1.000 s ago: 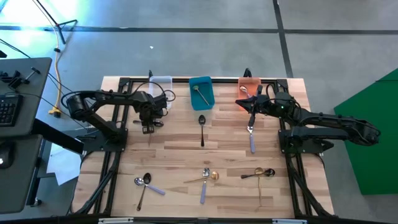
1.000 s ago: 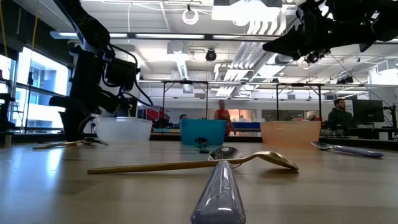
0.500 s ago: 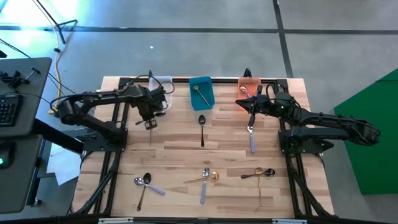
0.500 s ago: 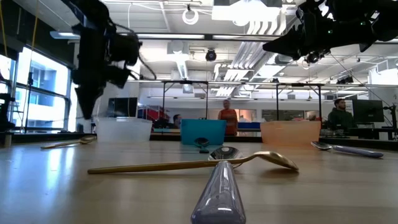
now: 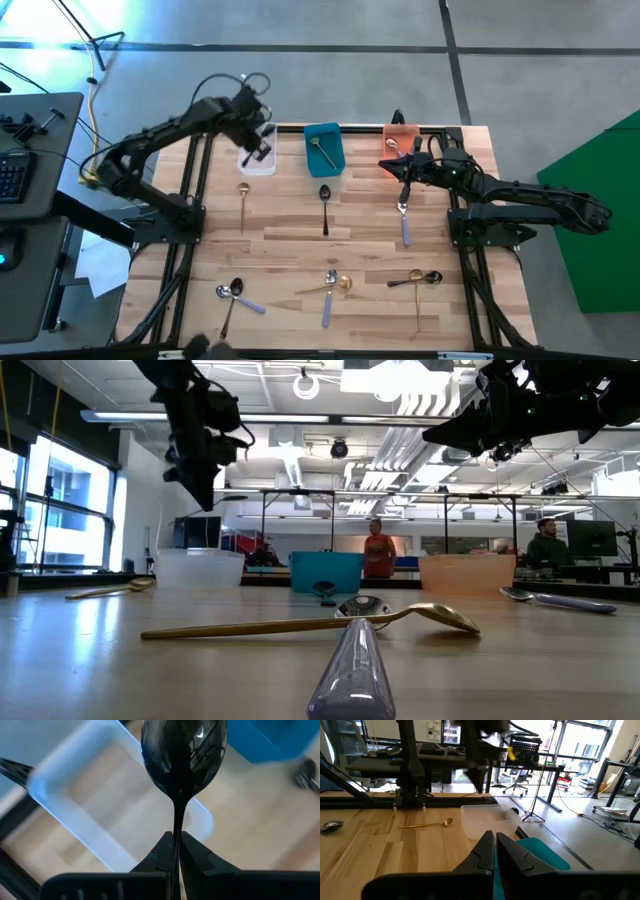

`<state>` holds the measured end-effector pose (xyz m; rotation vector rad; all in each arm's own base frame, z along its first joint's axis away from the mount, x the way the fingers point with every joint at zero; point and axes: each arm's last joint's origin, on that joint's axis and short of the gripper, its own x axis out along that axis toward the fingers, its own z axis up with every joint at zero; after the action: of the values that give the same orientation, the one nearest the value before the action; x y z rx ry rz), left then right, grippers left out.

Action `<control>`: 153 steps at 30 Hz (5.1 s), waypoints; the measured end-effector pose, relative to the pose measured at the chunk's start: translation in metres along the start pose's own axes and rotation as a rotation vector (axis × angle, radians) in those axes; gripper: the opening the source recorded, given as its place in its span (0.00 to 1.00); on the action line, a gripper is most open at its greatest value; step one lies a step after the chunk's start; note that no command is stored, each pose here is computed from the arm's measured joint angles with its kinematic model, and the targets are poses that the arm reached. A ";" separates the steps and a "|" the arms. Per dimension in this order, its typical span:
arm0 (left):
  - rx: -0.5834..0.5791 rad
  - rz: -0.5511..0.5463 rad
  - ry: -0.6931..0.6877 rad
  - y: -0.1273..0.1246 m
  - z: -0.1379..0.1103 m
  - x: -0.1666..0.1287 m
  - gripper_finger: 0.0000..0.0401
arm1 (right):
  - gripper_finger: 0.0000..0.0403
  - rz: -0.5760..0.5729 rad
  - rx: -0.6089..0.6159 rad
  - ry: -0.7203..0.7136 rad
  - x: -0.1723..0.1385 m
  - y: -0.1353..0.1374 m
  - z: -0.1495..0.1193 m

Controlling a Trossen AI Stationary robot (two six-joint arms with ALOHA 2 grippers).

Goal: Sort silverware by color (type)
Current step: Put the top left black spoon into the transparent bin, then put the bottom right black spoon into the transparent bin

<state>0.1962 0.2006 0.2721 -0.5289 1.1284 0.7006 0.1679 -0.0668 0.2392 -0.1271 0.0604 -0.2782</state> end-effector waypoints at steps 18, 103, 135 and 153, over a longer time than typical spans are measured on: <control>-0.163 0.017 0.215 0.047 0.025 0.094 0.01 | 0.01 0.002 0.001 0.016 0.000 0.000 -0.002; 0.421 -0.545 -0.865 -0.162 -0.138 0.076 0.02 | 0.01 -0.103 0.220 0.459 -0.004 0.054 -0.006; 0.476 -0.502 -0.939 -0.159 -0.133 0.074 0.02 | 0.39 0.258 0.227 1.309 -0.010 0.218 -0.016; 0.463 -0.512 -0.931 -0.159 -0.134 0.074 0.02 | 0.39 0.355 -0.035 1.505 -0.010 0.249 -0.071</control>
<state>0.2485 0.0174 0.1614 -0.0437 0.2257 0.1597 0.2200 0.1649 0.1360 0.0844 1.5669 0.0372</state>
